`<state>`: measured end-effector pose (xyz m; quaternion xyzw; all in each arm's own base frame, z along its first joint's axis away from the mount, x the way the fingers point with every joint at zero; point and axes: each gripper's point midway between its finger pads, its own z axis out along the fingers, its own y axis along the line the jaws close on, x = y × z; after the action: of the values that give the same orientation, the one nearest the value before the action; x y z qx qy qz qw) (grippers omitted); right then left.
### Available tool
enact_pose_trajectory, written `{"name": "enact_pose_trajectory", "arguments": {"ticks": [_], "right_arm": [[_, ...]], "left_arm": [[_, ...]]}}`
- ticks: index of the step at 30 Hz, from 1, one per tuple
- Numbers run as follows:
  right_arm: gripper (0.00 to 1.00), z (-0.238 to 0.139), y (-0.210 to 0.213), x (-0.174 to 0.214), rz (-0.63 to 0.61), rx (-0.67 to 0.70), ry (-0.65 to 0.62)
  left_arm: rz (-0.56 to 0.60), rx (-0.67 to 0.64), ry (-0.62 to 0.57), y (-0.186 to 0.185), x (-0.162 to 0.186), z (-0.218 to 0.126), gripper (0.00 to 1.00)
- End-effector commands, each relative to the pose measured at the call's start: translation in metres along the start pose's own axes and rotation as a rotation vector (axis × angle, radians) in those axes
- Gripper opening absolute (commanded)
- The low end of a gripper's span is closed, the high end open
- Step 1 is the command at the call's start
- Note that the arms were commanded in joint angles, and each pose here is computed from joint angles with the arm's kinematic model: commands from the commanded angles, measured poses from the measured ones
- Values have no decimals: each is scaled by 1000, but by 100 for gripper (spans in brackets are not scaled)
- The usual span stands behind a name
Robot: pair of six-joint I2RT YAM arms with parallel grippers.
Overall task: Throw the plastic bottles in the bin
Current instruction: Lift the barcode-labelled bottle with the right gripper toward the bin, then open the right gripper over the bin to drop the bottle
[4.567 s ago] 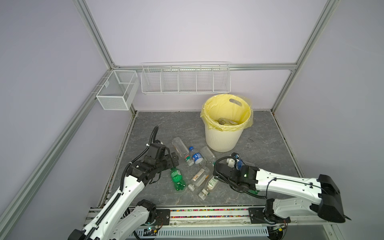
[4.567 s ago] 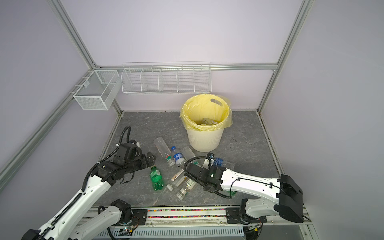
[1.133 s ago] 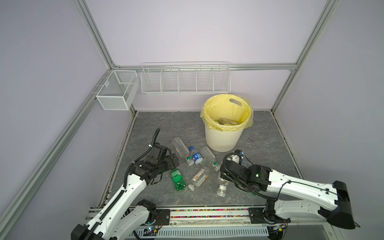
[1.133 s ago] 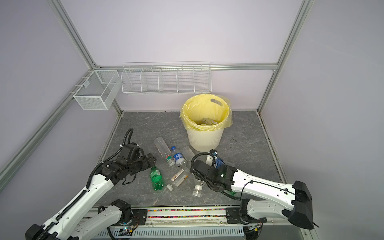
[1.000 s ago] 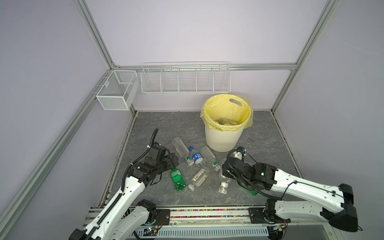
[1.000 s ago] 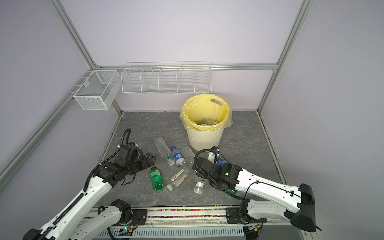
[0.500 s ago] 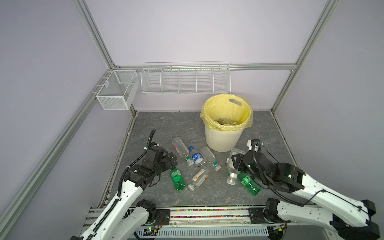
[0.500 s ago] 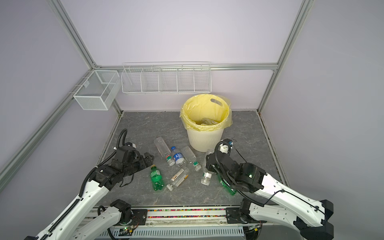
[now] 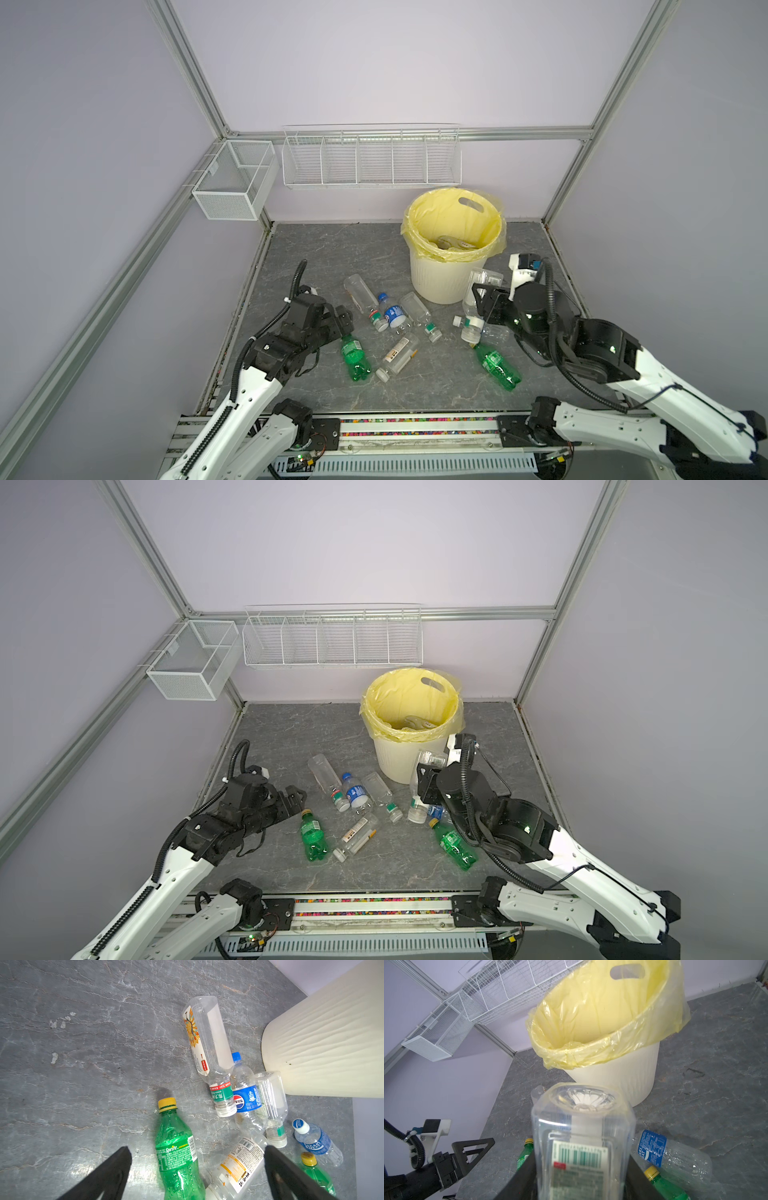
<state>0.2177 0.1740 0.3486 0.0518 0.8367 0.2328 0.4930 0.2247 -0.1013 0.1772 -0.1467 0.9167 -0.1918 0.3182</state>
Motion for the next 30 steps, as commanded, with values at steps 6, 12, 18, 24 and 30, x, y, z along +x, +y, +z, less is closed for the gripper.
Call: {"name": "enact_pose_trajectory", "arguments": {"ticks": [6,12,18,24,30], "right_arm": [[43,-9,14,-48,-51,-26,-135],[43,-15,0,-48,-44,-16,-154],[44,-35,-28,-33,-5,-33,-163],[44,-55,-60,-21,45,-30,-187],[44,-59,-69,-17,51,-23,-189]], "left_arm": [[-9,-33,0,11,5,-3,99],[-9,-31,-14,12,3,-7,99],[-6,-35,-18,13,3,-7,99],[-11,-28,-17,10,2,-2,99],[-22,-20,3,6,3,5,99]]}}
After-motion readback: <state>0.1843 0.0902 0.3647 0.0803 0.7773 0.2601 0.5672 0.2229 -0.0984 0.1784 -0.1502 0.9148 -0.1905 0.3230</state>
